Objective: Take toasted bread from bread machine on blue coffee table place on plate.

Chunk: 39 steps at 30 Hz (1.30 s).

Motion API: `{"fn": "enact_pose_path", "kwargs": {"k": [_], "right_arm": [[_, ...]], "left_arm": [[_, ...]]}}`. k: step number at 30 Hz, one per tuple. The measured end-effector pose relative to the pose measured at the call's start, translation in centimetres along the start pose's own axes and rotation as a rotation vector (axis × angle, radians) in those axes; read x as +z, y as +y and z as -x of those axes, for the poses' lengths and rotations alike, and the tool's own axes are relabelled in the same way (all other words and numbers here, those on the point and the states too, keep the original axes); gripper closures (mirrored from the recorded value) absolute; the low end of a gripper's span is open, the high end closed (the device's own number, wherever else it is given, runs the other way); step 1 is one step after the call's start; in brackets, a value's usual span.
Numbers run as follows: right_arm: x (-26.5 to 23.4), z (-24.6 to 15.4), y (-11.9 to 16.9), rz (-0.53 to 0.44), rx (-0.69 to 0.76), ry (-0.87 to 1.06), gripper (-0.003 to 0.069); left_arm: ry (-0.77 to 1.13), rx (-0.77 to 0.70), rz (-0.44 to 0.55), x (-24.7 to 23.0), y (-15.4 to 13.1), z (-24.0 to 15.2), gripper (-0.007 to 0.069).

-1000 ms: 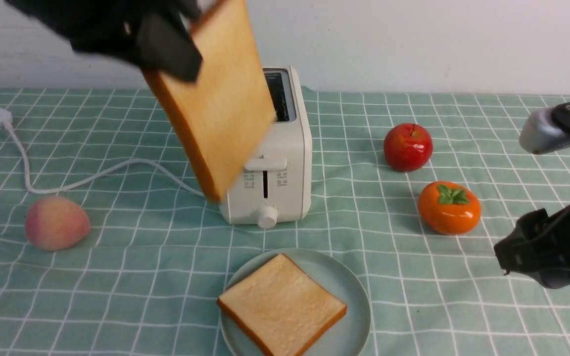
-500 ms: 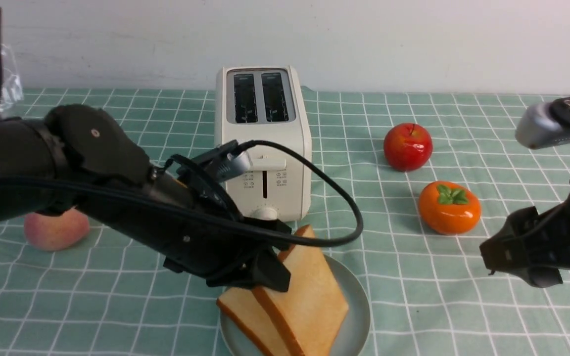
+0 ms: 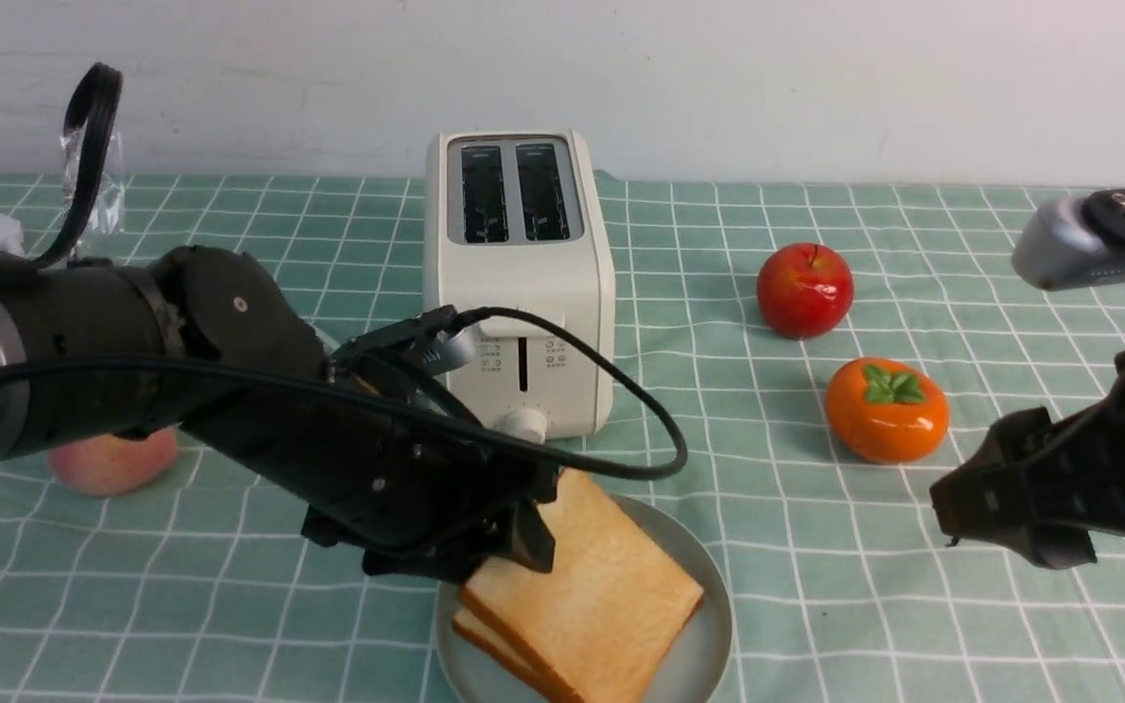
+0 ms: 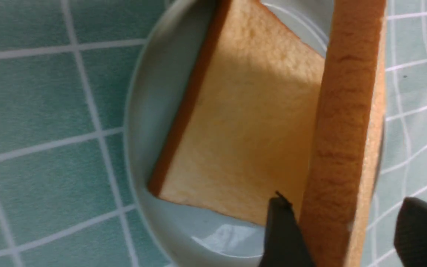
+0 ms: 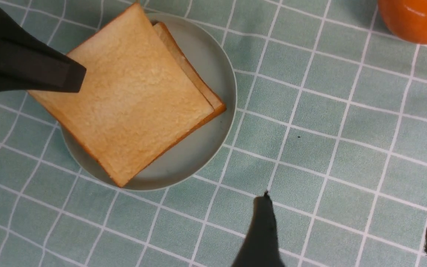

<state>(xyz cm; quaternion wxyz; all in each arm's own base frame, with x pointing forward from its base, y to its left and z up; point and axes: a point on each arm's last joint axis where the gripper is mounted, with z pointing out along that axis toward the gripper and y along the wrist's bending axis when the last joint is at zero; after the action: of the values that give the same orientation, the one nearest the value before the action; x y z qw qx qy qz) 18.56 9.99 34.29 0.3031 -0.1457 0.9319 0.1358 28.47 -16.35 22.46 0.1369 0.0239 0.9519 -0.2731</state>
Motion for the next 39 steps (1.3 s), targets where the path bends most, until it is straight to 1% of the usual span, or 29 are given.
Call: {"fn": "enact_pose_path", "kwargs": {"k": [1,2,3,4,5,6,7,8,9,10,11,13,16,19,21,22,23,24,25,26,27,28,29,30,32,33,34,37,39], "right_arm": [[0.0,0.0,0.0,0.0,0.0,0.001,0.0124],[0.0,-0.1,0.0,-0.001,0.0,0.006,0.0148],[0.0,-0.1,0.0,0.001,0.003,0.014,0.0174],[-0.1,-0.2,0.0,0.003,0.007,0.02,0.021],[0.0,-0.2,0.0,0.003,0.009,0.022,0.0218],[-0.2,-0.4,0.1,0.008,0.024,0.034,0.0288],[-0.5,-0.5,0.1,0.012,0.039,0.033,0.0374],[-0.9,-0.7,0.1,0.015,0.051,0.027,0.0443],[-1.0,-0.7,0.1,0.015,0.054,0.025,0.0458],[-1.6,-0.8,0.1,0.017,0.068,0.008,0.0546],[-2.1,-0.9,0.1,0.016,0.078,-0.008,0.0617],[-2.8,-1.2,0.0,0.015,0.088,-0.045,0.0664],[-3.6,-2.5,-0.2,0.03,0.096,-0.135,0.0677],[-4.3,-5.0,-0.7,0.046,0.091,-0.258,0.0677],[-4.3,-7.1,-1.3,0.036,0.069,-0.339,0.0677],[-4.0,-8.4,-1.7,0.025,0.051,-0.386,0.0677],[-3.7,-9.6,-2.1,0.02,0.04,-0.411,0.0677],[-3.6,-10.1,-2.2,0.019,0.04,-0.414,0.0677],[-3.4,-10.8,-2.3,0.018,0.037,-0.431,0.0677],[-2.7,-12.3,-2.7,0.028,0.043,-0.446,0.0677],[-2.3,-12.9,-2.8,0.02,0.043,-0.447,0.0677],[-1.6,-14.5,-3.2,0.025,0.046,-0.474,0.0676],[-1.4,-14.7,-3.2,0.024,0.045,-0.469,0.0676],[-0.9,-15.7,-3.5,0.026,0.045,-0.484,0.0675],[-0.1,-16.9,-3.7,0.026,0.046,-0.482,0.0674],[0.1,-17.1,-3.8,0.026,0.046,-0.482,0.0674],[0.3,-17.5,-3.9,0.026,0.047,-0.479,0.0673],[0.2,-17.5,-3.9,0.035,0.045,-0.521,0.0669],[0.0,-17.2,-3.8,0.041,0.043,-0.55,0.0668]], "left_arm": [[-0.003,0.009,0.024,-0.2,0.2,0.0,0.0138],[-0.01,0.018,0.068,-0.7,0.4,-0.1,0.008],[-0.017,0.016,0.107,-1.2,0.6,-0.1,0.0039],[-0.025,0.009,0.139,-1.7,0.7,-0.2,0.0013],[-0.026,0.015,0.153,-1.9,0.8,-0.2,0.0008],[-0.042,-0.012,0.184,-2.7,0.8,-0.3,-0.0013],[-0.051,-0.032,0.209,-3.4,0.9,-0.5,-0.0021],[-0.057,-0.047,0.221,-3.9,0.8,-0.6,-0.0022],[-0.059,-0.051,0.224,-4.1,0.8,-0.6,-0.0022],[-0.062,-0.06,0.221,-4.8,0.6,-0.9,-0.0015],[-0.061,-0.055,0.211,-5.5,0.3,-1.2,-0.0003],[-0.042,-0.025,0.188,-6.4,-0.1,-1.7,0.0028],[-0.026,0.038,0.133,-8.6,-1.1,-3.0,0.0116],[-0.032,0.062,0.071,-10.8,-1.7,-5.0,0.0227],[-0.055,0.069,0.035,-12.2,-1.7,-6.7,0.031],[-0.078,0.075,0.012,-13.4,-1.6,-8.1,0.0377],[-0.087,0.073,-0.004,-14.0,-1.4,-9.4,0.0424],[-0.079,0.07,-0.003,-13.9,-1.2,-9.8,0.0433],[-0.082,0.059,-0.017,-14.3,-0.9,-10.9,0.0476],[-0.087,0.044,-0.04,-14.8,-0.4,-12.9,0.0531],[-0.099,0.04,-0.057,-15.2,-0.2,-13.6,0.0546],[-0.112,0.029,-0.092,-15.4,0.6,-15.9,0.0598],[-0.127,0.033,-0.103,-15.7,0.6,-16.4,0.0609],[-0.151,0.034,-0.138,-15.9,1.3,-18.2,0.0639],[-0.21,0.04,-0.221,-16.5,1.9,-20.7,0.0639],[-0.217,0.043,-0.224,-16.5,2.0,-20.9,0.0639],[-0.268,0.058,-0.271,-16.9,2.3,-22.2,0.0639],[-0.419,0.115,-0.358,-18.2,2.9,-24.5,0.0639],[-0.504,0.145,-0.395,-18.9,3.1,-25.2,0.0639]]}}
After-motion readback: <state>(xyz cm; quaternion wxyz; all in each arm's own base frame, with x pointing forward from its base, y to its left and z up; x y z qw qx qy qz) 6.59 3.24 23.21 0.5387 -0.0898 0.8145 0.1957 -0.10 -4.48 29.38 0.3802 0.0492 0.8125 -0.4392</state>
